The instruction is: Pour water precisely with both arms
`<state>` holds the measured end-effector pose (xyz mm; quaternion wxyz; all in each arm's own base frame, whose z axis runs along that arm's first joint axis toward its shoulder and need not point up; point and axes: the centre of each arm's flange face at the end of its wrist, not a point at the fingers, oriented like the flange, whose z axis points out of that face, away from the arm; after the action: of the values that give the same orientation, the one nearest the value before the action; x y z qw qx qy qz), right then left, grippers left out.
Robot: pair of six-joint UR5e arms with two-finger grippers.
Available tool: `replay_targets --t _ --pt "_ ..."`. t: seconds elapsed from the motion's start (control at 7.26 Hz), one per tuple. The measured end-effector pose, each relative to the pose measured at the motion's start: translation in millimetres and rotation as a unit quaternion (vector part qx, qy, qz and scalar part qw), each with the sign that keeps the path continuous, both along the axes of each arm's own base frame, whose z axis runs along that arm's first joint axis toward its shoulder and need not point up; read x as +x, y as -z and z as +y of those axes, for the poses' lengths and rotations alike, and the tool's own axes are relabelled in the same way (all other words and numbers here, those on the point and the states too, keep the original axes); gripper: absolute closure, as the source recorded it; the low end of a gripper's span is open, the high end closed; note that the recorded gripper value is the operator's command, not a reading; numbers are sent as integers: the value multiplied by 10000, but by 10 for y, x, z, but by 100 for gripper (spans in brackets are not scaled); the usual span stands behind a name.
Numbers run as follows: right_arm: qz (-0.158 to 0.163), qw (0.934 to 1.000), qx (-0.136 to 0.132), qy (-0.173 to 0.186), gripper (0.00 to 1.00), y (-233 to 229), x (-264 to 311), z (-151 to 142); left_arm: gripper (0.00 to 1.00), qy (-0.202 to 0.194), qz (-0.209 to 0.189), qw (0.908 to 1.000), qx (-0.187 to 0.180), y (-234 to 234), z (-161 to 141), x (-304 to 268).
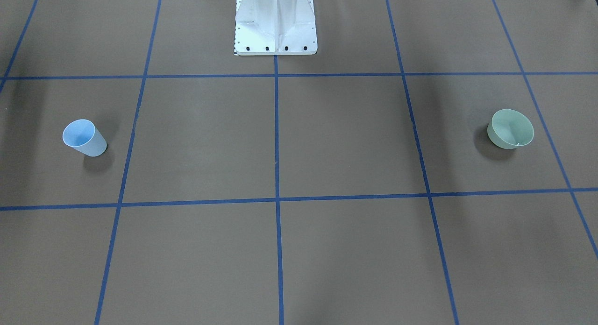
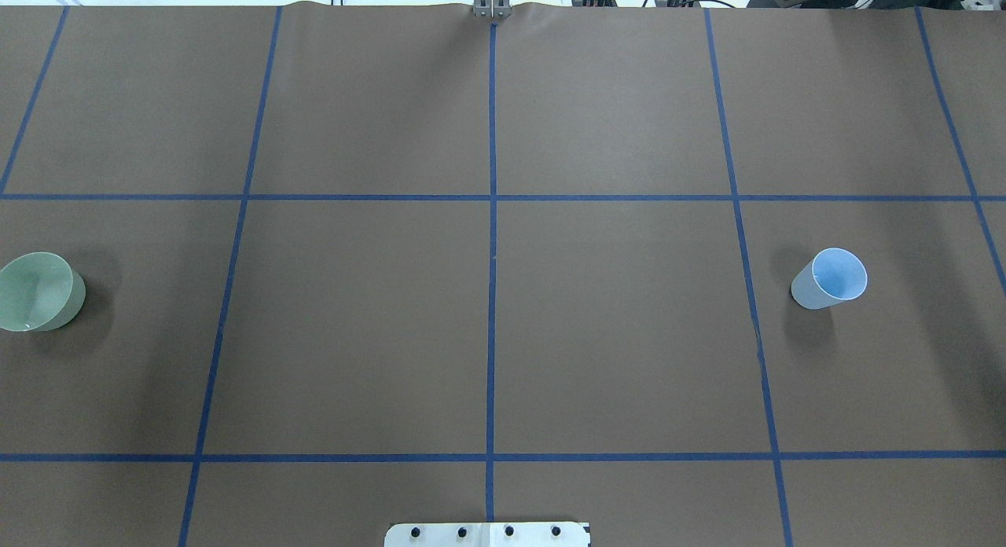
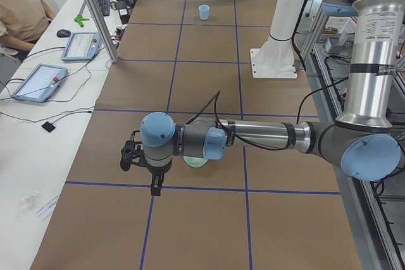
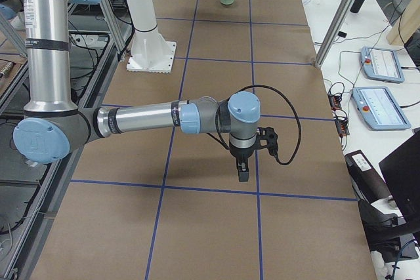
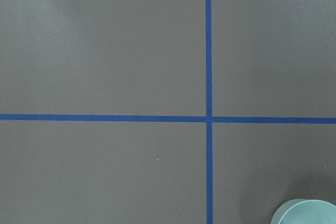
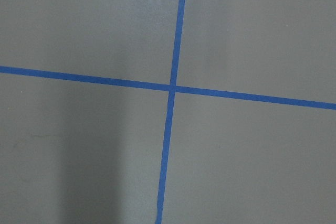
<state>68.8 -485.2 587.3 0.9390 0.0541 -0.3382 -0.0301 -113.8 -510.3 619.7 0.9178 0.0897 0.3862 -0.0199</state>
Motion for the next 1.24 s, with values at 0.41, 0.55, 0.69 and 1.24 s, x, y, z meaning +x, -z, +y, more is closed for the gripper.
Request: replay_targets --t 0.41,0.55,0.69,1.24 --pt "6 10000 10 -11 0 16 1 -11 0 221 43 9997 87 -109 -41 0" --pt "-12 10000 10 -6 0 17 -2 -9 0 687 253 9966 -384 -69 -92 28" --pt "-48 10000 9 4 0 16 -7 -4 0 1144 588 9876 -896 26 -143 99" --pt "-168 9999 19 30 0 30 -26 3 0 1166 1503 9765 -1011 276 -254 297"
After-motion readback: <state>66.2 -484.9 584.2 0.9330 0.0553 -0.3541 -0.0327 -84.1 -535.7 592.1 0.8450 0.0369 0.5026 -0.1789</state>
